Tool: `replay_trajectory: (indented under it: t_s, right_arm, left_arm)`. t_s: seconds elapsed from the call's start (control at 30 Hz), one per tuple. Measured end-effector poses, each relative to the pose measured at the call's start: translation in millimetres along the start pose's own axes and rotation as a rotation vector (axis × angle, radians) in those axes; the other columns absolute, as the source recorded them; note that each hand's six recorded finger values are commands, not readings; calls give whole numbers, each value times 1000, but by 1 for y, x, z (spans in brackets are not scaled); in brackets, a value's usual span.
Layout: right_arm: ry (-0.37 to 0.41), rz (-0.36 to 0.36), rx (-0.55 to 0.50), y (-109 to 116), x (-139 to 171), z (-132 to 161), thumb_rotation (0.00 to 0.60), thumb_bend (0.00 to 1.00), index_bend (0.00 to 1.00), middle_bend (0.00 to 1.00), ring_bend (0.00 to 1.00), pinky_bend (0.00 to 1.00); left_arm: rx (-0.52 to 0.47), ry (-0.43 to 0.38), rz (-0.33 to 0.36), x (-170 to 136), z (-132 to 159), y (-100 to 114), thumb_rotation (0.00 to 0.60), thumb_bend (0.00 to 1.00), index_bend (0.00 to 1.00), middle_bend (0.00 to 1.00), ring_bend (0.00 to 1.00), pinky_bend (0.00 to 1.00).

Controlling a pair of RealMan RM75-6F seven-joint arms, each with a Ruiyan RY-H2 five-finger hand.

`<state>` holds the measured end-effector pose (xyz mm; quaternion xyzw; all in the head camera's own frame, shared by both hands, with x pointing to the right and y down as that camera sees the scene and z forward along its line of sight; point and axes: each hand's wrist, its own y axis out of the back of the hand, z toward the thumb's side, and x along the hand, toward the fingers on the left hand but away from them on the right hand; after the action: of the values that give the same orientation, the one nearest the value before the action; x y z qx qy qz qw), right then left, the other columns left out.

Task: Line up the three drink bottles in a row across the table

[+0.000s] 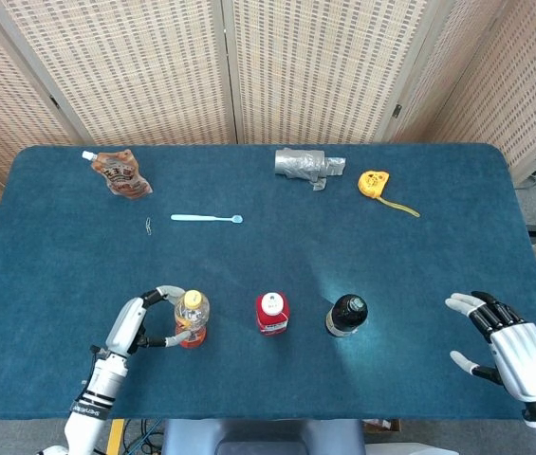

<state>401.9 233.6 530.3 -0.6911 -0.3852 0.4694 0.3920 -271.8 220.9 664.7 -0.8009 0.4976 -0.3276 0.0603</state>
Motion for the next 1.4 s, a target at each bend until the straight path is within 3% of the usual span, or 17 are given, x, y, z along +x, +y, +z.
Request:
replay_trajectory:
  t_s: [0.33, 0.6, 0.7, 1.13, 1.4]
  right_arm:
    - [1, 0, -1, 0, 0, 0, 600, 123, 286, 275, 171, 343]
    - [3, 1, 1, 0, 0, 1, 600, 123, 286, 275, 171, 343]
    - [4, 2, 1, -1, 0, 1, 600, 123, 286, 275, 171, 343]
    - [7, 4, 0, -1, 0, 2, 600, 123, 286, 275, 171, 343]
    - [1, 2, 2, -1, 0, 1, 600, 123, 286, 275, 171, 343]
  left_arm:
    - [6, 12, -10, -3, -7, 0, 600, 106, 519, 464, 345, 284]
    - [27, 39, -28, -9, -12, 8, 600, 106, 201, 257, 327, 284]
    - [32, 46, -30, -12, -12, 12, 600, 106, 143, 229, 315, 284]
    - [73, 81, -129, -36, -10, 19, 600, 106, 51, 115, 225, 284]
    - [154, 97, -164, -48, -12, 26, 600, 106, 3, 72, 192, 284]
